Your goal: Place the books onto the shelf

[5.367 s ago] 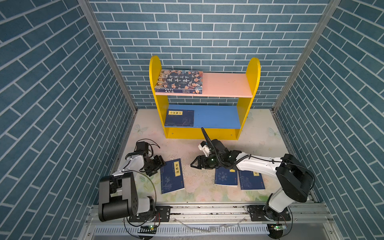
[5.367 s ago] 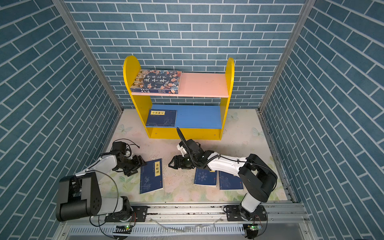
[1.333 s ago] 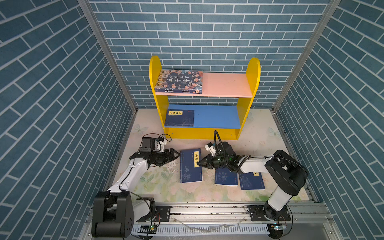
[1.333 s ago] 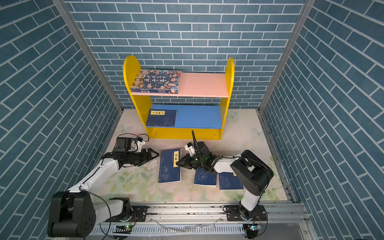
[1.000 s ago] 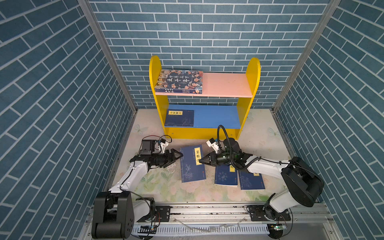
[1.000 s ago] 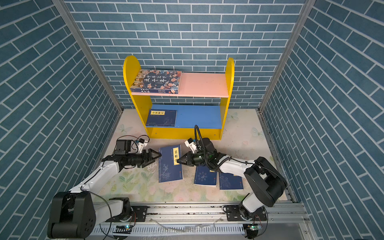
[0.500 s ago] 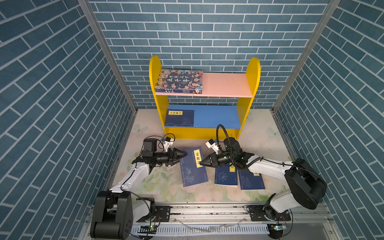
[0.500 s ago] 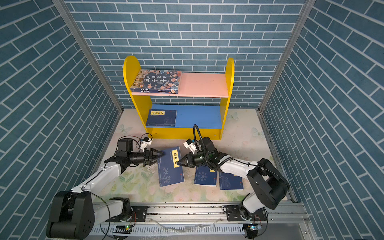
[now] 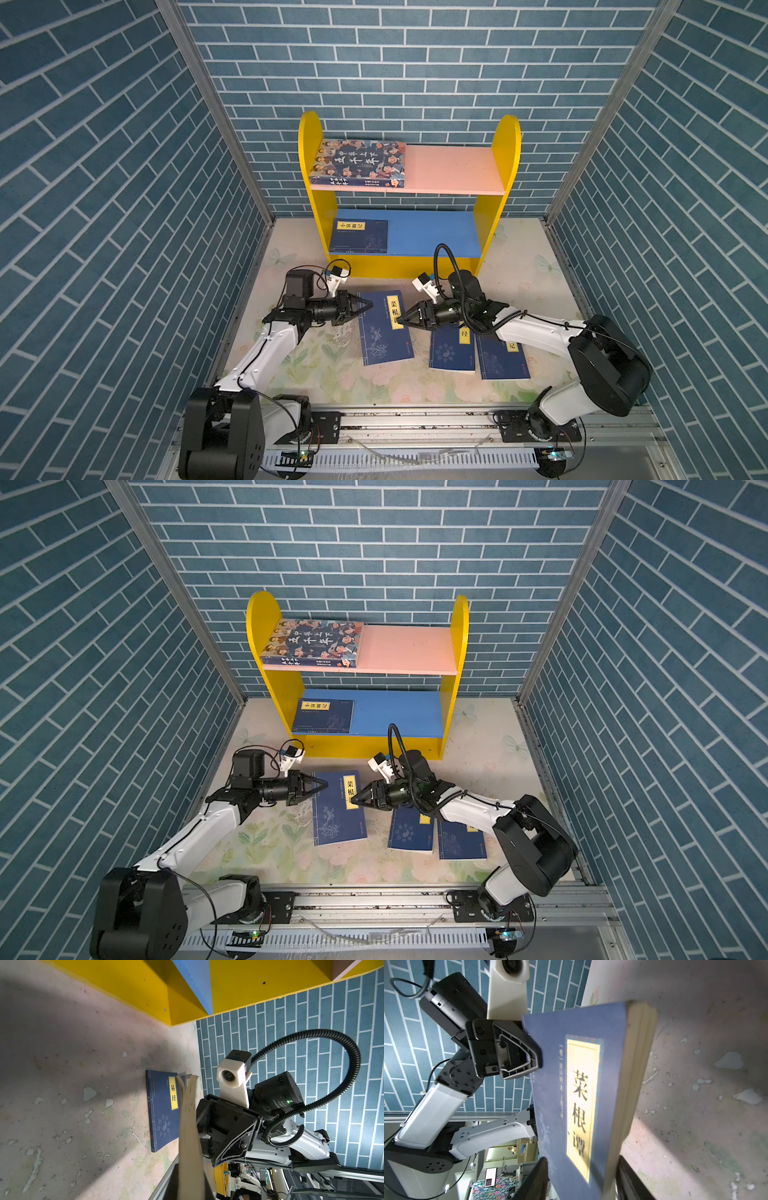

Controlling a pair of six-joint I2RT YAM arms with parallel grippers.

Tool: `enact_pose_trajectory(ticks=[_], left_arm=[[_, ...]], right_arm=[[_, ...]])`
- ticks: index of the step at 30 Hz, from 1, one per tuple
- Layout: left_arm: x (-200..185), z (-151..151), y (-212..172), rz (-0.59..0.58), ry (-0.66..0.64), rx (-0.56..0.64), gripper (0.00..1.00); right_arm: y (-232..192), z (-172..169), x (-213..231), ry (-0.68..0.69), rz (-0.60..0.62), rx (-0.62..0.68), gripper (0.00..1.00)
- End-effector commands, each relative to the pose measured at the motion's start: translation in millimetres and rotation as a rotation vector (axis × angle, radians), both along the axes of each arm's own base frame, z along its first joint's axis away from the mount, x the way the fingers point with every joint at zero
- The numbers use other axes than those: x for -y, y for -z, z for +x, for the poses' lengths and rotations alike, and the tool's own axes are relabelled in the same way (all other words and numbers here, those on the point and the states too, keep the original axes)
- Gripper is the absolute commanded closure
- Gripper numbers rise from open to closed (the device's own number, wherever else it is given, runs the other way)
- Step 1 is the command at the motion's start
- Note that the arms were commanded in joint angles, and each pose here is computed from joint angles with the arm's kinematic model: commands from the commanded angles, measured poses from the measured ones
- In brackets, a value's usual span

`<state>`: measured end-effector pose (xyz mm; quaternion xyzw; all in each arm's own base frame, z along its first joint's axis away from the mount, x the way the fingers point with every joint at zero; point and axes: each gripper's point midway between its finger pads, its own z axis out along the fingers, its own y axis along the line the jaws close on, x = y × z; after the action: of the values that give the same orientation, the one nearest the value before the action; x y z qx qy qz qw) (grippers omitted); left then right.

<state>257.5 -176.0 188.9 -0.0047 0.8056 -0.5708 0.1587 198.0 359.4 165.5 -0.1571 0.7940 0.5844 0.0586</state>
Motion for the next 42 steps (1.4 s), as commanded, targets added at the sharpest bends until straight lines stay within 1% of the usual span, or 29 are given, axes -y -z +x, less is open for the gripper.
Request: enact_pose_trajectory(ticks=[1, 5, 9, 12, 14, 18, 20, 22, 27, 32, 36, 37, 38, 42], left_arm=[[1.2, 10.5, -24.2, 0.029, 0.022, 0.099, 1.0], [-0.5, 22.7, -44.8, 0.083, 0.026, 0.19, 1.0], [-4.8, 46.7, -61.0, 0.1, -0.055, 0.23, 1.0], [-8.0, 60.8, -62.3, 0.091, -0.121, 0.208, 1.0], [-10.2, 68.9, -62.9, 0.073, -0.165, 0.187, 1.0], [-14.4, 83.2, -64.7, -0.005, -0.252, 0.126, 1.0], [-15.2, 89.5, -69.0, -0.053, -0.278, 0.11, 1.0], [-15.1, 93.9, -75.4, -0.077, -0.28, 0.114, 1.0], [-15.1, 99.0, -87.2, -0.099, -0.288, 0.14, 1.0], [-15.7, 100.3, -90.2, -0.113, -0.298, 0.147, 1.0], [-17.0, 102.3, -90.7, -0.141, -0.32, 0.147, 1.0], [-17.1, 102.2, -90.5, -0.155, -0.327, 0.121, 1.0], [-17.1, 101.6, -91.1, -0.157, -0.327, 0.121, 1.0], [-17.8, 99.3, -92.9, -0.164, -0.333, 0.122, 1.0]], right_arm=[[-14.9, 18.3, 14.6, 0.104, 0.015, 0.073, 0.35], [-32.8, 15.5, 29.3, 0.159, 0.044, 0.13, 0.34], [-51.2, 9.7, 42.2, 0.212, 0.093, 0.178, 0.29], [-66.5, 7.6, 48.5, 0.257, 0.171, 0.196, 0.23], [-71.9, 6.0, 50.5, 0.272, 0.221, 0.185, 0.21], [-76.1, 2.7, 45.9, 0.269, 0.275, 0.166, 0.16], [-74.5, 0.5, 38.1, 0.253, 0.29, 0.152, 0.16], [-75.4, -2.2, 28.1, 0.235, 0.313, 0.142, 0.16], [-76.5, -4.0, 3.5, 0.216, 0.369, 0.129, 0.16], [-79.1, 4.6, -8.9, 0.246, 0.432, 0.122, 0.17], [-83.4, 10.5, -21.0, 0.237, 0.474, 0.116, 0.17], [-83.9, 12.9, -23.0, 0.241, 0.485, 0.113, 0.17], [-85.0, 15.1, -24.3, 0.245, 0.498, 0.114, 0.17], [-83.8, 22.3, -29.3, 0.26, 0.505, 0.108, 0.2]])
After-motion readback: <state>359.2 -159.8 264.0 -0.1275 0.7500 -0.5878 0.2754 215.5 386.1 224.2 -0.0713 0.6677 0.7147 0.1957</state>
